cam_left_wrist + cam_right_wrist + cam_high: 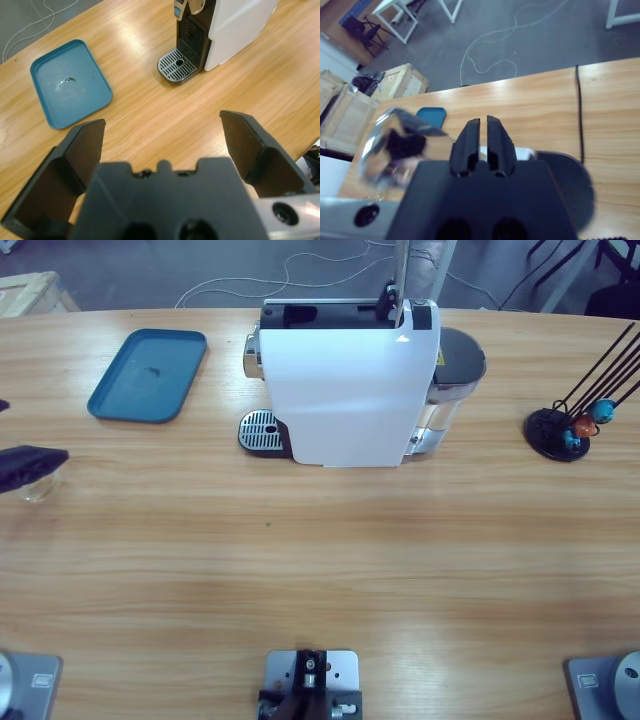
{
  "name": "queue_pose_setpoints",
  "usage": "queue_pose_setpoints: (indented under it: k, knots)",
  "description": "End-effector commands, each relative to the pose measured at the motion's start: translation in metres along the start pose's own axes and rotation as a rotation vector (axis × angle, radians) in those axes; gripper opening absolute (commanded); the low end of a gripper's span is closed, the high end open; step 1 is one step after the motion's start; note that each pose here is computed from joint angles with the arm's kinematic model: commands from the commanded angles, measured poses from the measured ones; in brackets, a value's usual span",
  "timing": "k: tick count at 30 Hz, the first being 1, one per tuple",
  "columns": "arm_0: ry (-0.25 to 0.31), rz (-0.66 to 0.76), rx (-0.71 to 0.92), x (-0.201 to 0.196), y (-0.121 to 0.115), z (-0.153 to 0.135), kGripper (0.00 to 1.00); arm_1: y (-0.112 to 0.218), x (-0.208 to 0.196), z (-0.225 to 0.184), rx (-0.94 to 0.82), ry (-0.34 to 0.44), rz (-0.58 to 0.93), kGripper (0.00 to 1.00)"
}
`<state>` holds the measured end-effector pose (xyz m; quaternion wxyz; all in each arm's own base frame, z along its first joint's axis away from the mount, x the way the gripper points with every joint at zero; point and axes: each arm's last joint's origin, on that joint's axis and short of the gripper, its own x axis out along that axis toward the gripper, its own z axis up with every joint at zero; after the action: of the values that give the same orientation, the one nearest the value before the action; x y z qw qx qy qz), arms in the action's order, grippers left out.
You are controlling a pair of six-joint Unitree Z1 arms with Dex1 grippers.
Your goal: Pour coffee
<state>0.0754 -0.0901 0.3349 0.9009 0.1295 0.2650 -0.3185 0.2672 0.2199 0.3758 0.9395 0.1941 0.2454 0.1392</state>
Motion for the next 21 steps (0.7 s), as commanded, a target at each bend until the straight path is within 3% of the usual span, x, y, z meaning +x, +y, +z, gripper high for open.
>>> queue_pose_setpoints:
  k: [1,8,21]
  knots:
    - [0.033,-0.002,-0.010,0.003,0.001,-0.017,0.982,0.035,0.031,-0.031,-0.035,0.065,0.100,0.000]
    - [-0.005,-0.027,-0.020,-0.003,0.001,-0.006,0.982,0.075,0.053,-0.078,-0.122,0.137,0.205,0.000]
    - [-0.020,-0.035,-0.022,-0.011,0.001,0.008,0.977,0.054,0.119,-0.158,-0.186,0.313,0.135,0.000]
